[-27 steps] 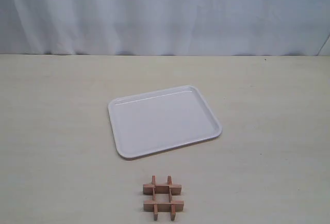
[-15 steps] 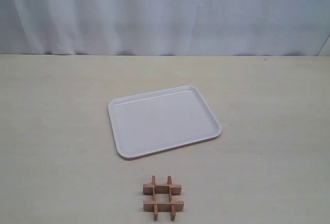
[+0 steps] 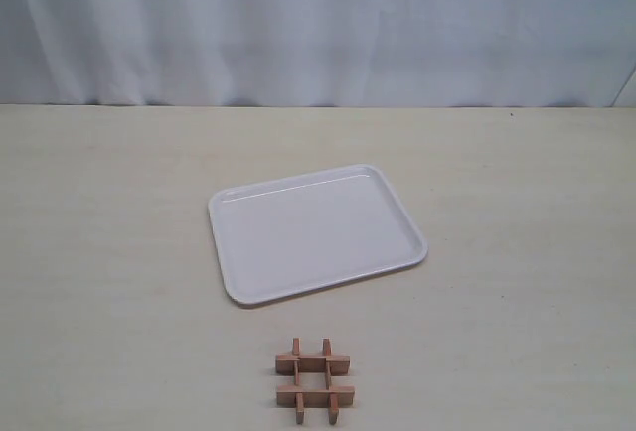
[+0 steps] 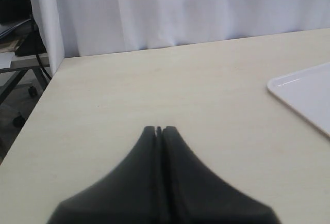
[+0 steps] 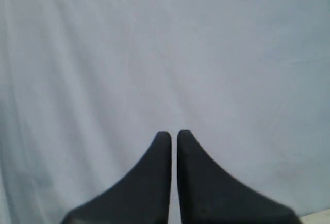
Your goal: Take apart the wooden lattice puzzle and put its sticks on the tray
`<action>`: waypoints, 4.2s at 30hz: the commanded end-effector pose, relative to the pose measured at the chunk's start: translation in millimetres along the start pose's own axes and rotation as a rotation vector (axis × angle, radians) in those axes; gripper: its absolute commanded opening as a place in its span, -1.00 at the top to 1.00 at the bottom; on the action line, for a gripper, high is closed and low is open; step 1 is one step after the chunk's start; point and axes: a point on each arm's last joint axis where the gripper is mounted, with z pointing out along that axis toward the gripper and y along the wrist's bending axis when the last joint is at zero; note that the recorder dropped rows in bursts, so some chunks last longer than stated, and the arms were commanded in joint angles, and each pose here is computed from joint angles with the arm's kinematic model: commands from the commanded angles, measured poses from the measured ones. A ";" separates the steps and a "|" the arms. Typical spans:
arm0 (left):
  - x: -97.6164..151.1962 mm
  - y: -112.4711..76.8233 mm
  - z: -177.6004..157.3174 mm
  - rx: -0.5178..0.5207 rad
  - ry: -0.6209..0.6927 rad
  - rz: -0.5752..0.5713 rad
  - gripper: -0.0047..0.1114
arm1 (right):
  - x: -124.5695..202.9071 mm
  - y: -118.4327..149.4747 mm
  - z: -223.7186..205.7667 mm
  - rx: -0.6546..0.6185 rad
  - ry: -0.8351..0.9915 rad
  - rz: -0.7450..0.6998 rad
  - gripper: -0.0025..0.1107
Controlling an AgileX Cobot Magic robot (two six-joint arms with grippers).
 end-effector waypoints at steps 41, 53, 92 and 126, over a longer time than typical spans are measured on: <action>-0.4 -0.5 0.3 0.008 -0.012 -0.008 0.92 | 148.4 104.7 222.7 -0.768 1.673 -0.863 0.88; -0.4 -0.5 0.3 0.008 -0.012 -0.008 0.92 | 185.5 94.7 230.9 -0.968 1.840 -1.047 0.88; -0.4 -0.5 0.3 0.007 -0.012 -0.006 0.92 | 258.0 110.5 189.7 -1.106 1.857 -1.076 0.45; -0.4 -0.5 0.3 0.008 -0.012 -0.007 0.92 | 272.4 103.9 179.0 -1.104 1.963 -1.033 0.46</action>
